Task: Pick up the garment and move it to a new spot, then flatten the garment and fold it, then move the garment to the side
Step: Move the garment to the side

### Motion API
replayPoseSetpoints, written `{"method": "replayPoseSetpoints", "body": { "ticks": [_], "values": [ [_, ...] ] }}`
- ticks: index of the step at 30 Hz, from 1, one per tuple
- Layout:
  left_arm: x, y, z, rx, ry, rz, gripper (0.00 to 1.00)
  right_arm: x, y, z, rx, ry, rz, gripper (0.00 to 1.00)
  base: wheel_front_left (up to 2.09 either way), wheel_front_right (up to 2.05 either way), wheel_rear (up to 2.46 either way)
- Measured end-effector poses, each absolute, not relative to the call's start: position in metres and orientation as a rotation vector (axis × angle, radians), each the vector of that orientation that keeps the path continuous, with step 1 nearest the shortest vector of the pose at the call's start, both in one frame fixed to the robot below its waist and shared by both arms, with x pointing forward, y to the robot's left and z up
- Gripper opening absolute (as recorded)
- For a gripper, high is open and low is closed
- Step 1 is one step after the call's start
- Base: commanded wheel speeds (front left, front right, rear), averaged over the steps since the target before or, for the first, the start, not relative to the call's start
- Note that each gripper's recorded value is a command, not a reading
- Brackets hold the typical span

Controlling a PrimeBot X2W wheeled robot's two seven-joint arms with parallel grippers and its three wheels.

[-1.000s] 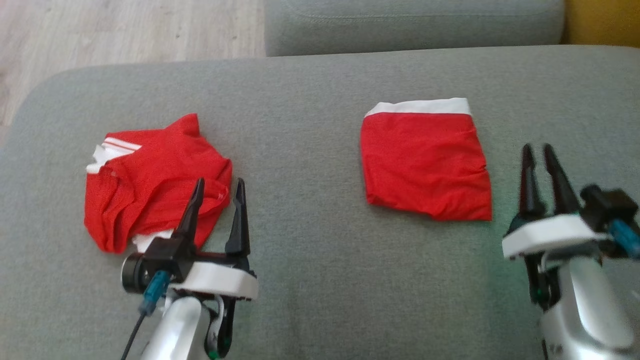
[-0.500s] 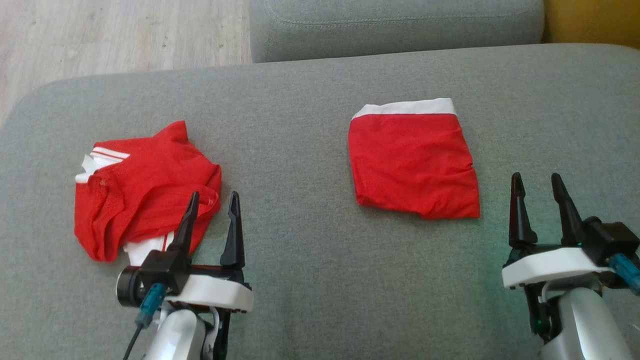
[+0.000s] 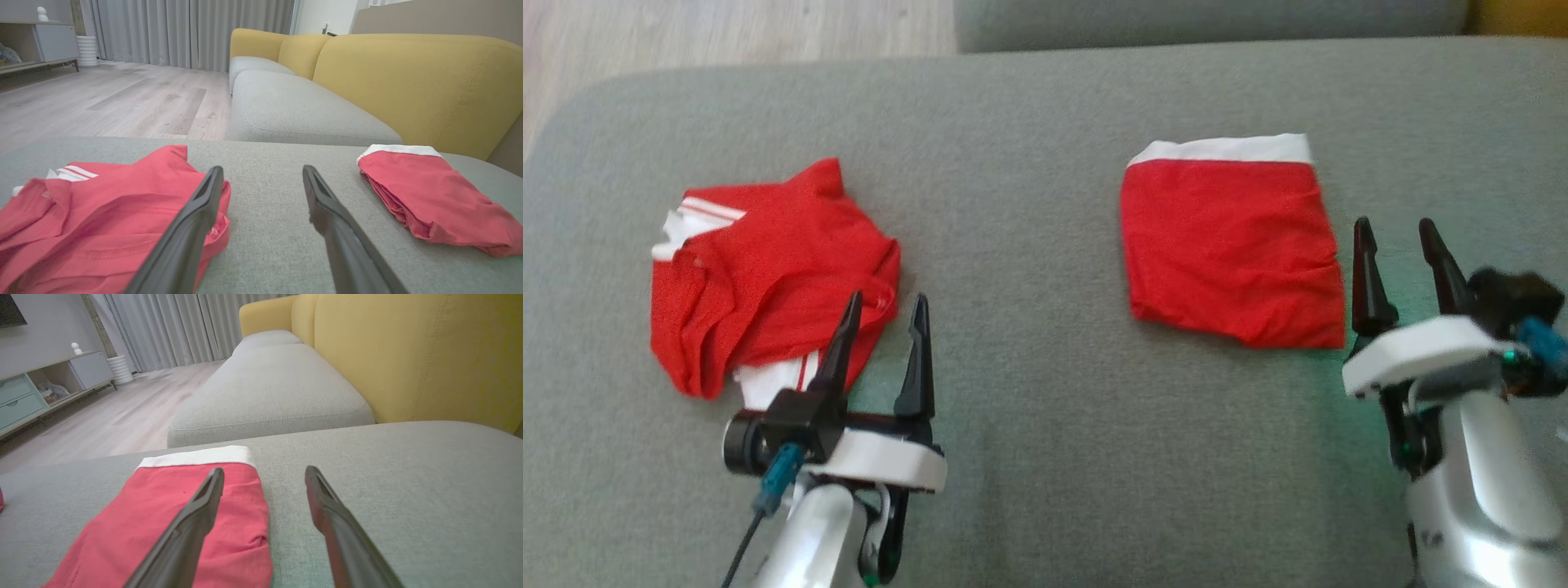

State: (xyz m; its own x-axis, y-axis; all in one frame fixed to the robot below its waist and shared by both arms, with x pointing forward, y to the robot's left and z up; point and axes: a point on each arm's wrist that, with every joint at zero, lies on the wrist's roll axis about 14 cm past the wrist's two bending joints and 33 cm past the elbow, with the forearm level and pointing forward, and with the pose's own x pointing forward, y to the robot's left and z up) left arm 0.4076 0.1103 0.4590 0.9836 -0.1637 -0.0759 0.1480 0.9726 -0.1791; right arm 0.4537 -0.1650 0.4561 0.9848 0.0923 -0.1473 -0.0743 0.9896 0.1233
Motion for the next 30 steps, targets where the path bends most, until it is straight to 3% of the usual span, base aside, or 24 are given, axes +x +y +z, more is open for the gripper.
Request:
{"method": "replayPoseSetpoints", "body": {
  "ticks": [15,16,17,18,24,30],
  "values": [
    [0.412,0.132,0.445,-0.158,0.126,-0.102,1.0,0.485,-0.129,0.367,0.135,0.561,0.137,1.0,0.0,0.0,0.0],
    [0.412,0.132,0.446,-0.158,0.125,-0.102,1.0,0.486,-0.128,0.367,0.118,0.57,0.144,0.69,0.0,0.0,0.0],
    [0.412,0.132,0.446,-0.158,0.124,-0.103,1.0,0.488,-0.128,0.368,0.099,0.574,0.151,0.19,0.0,0.0,0.0],
    [0.411,0.132,0.447,-0.158,0.122,-0.104,1.0,0.488,-0.127,0.369,0.073,0.571,0.16,0.0,0.0,0.0,0.0],
    [0.413,0.125,0.454,-0.158,0.104,-0.12,1.0,0.487,-0.14,0.382,-0.095,0.516,0.196,0.0,0.0,0.0,0.0],
    [0.414,0.117,0.461,-0.162,0.086,-0.144,1.0,0.488,-0.208,0.398,-0.294,0.507,0.138,0.0,0.0,0.0,0.0]
  ]
}}
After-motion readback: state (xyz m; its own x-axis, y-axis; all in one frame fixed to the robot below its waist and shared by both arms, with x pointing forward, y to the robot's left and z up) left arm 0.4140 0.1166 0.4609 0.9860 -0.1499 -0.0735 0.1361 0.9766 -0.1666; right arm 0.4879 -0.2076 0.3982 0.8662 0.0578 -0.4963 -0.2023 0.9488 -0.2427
